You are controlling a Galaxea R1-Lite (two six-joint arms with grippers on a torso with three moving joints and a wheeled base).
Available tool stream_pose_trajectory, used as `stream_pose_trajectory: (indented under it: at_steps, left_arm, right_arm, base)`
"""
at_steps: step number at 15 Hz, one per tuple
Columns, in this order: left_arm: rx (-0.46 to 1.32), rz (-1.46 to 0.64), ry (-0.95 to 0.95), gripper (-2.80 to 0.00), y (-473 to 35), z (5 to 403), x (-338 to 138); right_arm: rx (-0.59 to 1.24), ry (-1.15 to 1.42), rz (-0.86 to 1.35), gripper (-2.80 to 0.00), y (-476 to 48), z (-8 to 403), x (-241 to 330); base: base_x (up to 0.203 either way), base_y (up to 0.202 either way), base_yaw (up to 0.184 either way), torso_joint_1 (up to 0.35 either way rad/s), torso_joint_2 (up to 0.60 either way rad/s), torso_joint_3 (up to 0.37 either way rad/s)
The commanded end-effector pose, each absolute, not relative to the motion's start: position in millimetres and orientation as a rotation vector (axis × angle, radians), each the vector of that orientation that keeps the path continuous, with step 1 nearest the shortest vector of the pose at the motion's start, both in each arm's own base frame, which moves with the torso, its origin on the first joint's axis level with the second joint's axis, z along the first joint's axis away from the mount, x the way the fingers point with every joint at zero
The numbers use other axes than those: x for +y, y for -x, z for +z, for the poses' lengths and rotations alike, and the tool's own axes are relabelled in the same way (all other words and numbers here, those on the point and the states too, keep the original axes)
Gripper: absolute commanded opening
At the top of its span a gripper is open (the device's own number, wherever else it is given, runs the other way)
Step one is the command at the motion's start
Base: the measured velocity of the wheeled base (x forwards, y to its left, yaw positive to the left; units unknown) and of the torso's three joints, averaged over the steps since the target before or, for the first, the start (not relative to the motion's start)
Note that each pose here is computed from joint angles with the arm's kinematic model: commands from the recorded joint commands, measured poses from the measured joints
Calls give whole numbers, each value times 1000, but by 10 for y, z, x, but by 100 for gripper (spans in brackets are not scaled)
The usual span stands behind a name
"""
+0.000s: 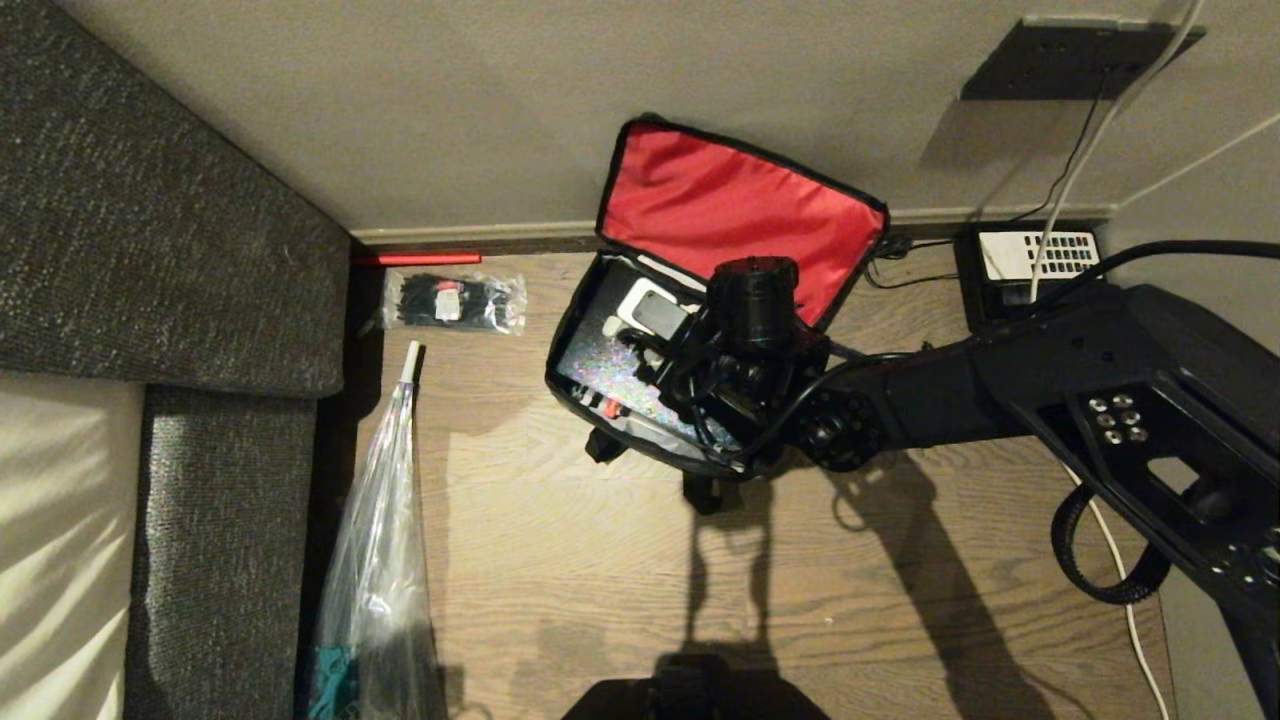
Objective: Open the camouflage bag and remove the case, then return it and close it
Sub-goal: Grip the handle again, then place the black box back
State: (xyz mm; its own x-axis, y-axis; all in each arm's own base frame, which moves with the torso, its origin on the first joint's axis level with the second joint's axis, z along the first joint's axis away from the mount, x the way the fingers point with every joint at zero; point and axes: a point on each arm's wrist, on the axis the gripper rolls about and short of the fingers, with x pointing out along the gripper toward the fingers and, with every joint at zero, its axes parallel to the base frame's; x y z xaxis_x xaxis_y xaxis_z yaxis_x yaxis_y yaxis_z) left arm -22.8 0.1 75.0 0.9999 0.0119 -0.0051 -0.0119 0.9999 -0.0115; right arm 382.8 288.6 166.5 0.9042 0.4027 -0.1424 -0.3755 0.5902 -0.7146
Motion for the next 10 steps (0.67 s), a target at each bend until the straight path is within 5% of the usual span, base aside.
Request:
stream_pose_trajectory:
  at_steps: [1,8,9,10]
  left_arm:
    - [6,12,12,-280,227,741,1]
    - [6,13,12,-280,227,741,1]
    - [6,12,12,-280,227,741,1]
    - [6,12,12,-280,227,741,1]
  right_arm:
    - [-6,849,479,0,-3706,1613,2898]
    - [87,907,506,0,-2827,1903,2347]
    - [111,920,483,-280,-2632,1939,2169]
    - [132,925,461,-280,-2458,1962,2002]
  base:
    - [0,0,0,0,0,0]
    - [0,0,0,0,0,0]
    - [0,0,0,0,0,0]
    - [0,0,0,0,0,0]
